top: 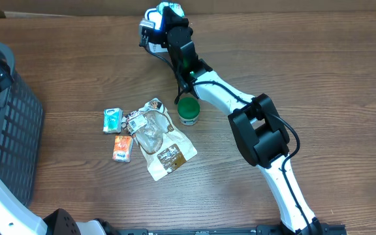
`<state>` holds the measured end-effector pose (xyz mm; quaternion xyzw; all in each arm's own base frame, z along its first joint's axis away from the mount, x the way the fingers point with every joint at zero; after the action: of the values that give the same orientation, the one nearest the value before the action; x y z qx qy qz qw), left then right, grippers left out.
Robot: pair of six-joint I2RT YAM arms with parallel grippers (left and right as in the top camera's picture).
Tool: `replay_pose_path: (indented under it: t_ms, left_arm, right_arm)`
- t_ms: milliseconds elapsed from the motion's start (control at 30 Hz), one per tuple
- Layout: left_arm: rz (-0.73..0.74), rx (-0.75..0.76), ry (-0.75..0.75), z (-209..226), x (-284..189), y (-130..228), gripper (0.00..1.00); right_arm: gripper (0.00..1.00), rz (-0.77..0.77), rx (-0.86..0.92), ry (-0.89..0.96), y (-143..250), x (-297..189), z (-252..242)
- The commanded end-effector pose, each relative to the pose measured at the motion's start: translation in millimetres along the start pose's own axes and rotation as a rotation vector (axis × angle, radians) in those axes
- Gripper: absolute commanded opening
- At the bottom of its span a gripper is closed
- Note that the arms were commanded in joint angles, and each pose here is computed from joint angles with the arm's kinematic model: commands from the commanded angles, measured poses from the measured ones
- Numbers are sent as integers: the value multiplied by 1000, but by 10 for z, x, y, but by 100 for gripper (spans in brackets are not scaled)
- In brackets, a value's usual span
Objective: Scan the item barcode
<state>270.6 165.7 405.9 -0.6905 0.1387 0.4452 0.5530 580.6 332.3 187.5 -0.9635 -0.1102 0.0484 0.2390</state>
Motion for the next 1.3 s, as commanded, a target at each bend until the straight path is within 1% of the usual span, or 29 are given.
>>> replay_pose_path:
  t_ms: [0,100,133,233,267,367,400,433,467,500,567,600,633,733,767,800,833,933,1000,1033,1100,1133,1267]
  left_arm:
    - [-21,-11,-4,7,-62,-22,100]
    - [-21,-11,-4,7,-62,-22,100]
    - [-21,-11,-4,7,-62,-22,100]
    - [-21,-11,-4,7,-62,-22,100]
    - [-21,-11,-4,7,-62,-22,100]
    - [-21,-11,-4,7,-62,-22,100]
    - [-21,-11,-4,7,-62,-22,100]
    - [-21,-11,-4,7,-62,-22,100]
    - [-21,-11,-4,7,-62,-22,99]
    - [-21,-11,-4,7,-62,-22,100]
    - [-21,-11,-4,7,-62,-22,99]
    - [-21,-11,-4,7,-62,-22,99]
    - [-21,-11,-4,7,-62,-22,100]
    - [-21,-11,-4,7,-62,-22,100]
    - [-21,-11,-4,7,-62,-22,99]
    - [-21,-11,-4,7,-62,-22,100]
    - [-21,-11,-4,7,-62,-22,100]
    - [-21,-11,-4,7,-62,-22,100]
    - [-21,-11,-4,7,-62,-22,99]
    - [-21,-11,-4,7,-62,-22,100]
    - [-21,-11,-4,7,-62,-22,100]
    - [-21,-11,-4,7,-62,-22,99]
    - [-21,-11,-4,7,-62,-22,100]
  right_arm:
    - [4,-71,50,49,-369,-107,-287]
    - [4,-90,183,97,-521,-211,-667]
    - [4,-88,305,156,-593,-308,-992]
    - [4,-42,429,196,-664,-533,-1493]
    - [4,-22,449,178,-672,-598,-1576]
    - [4,66,621,68,-656,-946,-1866]
    - [4,94,717,29,-621,-1077,-1961]
    - [4,106,758,4,-601,-1137,-1996]
    - [4,129,846,-58,-552,-1272,-2067]
    - [4,160,938,-118,-474,-1403,-2136]
    - [4,224,1071,-178,-311,-1577,-2227]
    - [4,289,1180,-210,-141,-1718,-2305]
    - [4,340,1246,-231,-14,-1808,-2338]
    - [4,482,1365,-293,330,-2003,-2339]
    - [4,556,1378,-324,505,-2073,-2295]
    - [4,595,1382,-334,591,-2110,-2269]
    - [4,707,1390,-345,841,-2191,-2181]
    - [4,936,1399,-363,1322,-2350,-1909]
    - [5,1010,1414,-391,1505,-2391,-1729]
    - [5,1067,1428,-399,1660,-2420,-1586]
    - [7,1137,1465,-377,1854,-2452,-1435]
    - [7,1187,1502,-348,2020,-2475,-1327]
    - [7,1282,1574,-285,2386,-2523,-1097]
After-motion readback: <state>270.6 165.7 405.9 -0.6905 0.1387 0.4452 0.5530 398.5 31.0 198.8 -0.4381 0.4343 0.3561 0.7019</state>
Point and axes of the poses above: each gripper's point midway between its finger pads, its own x axis out along the fingers, its own z axis along the line the jaws close on, y = z × x, the point moved 4 cm from there along -x, back along the fingers, and after that the axes turned 13 degrees about x, right-handed, at the moved point
